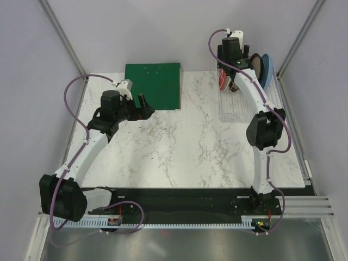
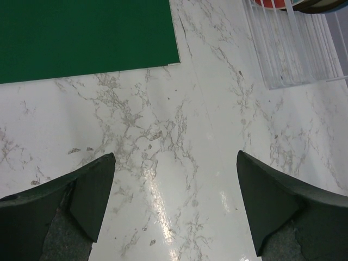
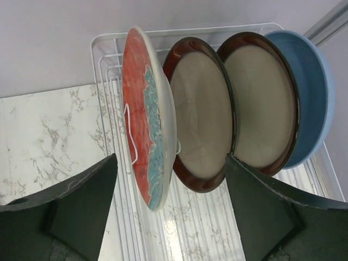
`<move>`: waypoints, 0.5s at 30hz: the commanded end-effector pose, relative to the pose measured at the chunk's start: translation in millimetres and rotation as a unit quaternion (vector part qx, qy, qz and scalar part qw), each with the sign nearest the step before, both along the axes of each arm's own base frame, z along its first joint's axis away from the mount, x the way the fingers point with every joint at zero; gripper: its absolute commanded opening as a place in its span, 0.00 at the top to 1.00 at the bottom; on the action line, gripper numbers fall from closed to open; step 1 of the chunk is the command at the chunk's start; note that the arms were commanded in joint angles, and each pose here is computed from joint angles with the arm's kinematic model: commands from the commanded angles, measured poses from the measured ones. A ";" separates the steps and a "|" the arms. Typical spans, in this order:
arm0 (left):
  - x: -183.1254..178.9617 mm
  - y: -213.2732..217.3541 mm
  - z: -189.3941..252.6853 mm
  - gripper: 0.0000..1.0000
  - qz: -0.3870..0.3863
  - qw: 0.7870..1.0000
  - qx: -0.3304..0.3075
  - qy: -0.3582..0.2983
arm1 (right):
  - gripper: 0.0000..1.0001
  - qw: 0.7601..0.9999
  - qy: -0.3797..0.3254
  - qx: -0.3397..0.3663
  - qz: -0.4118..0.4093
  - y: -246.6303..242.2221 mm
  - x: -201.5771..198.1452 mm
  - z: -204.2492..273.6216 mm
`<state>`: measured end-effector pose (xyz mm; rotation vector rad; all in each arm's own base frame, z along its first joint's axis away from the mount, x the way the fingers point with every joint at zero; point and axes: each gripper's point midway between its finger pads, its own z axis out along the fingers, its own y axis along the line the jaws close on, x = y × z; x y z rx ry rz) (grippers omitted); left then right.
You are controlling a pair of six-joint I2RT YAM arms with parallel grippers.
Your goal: Unload the plates from the dish rack
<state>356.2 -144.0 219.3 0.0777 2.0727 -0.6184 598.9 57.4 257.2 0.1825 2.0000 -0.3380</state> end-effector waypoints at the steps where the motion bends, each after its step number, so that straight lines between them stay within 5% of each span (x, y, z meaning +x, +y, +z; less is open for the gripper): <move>1: 7.8 -6.4 6.1 0.02 -0.006 1.000 -0.023 -0.014 | 0.14 1.000 -0.025 -0.001 0.001 -0.5 18.2 5.3; 12: 14.0 -8.0 -12.9 0.03 -0.007 1.000 -0.019 0.005 | 0.23 0.998 -0.022 -0.046 -0.033 -14.3 35.4 -15.2; 15: 14.1 -11.7 -16.3 0.05 -0.016 1.000 -0.024 0.012 | 0.39 0.997 -0.016 -0.058 -0.043 -20.8 36.7 -22.1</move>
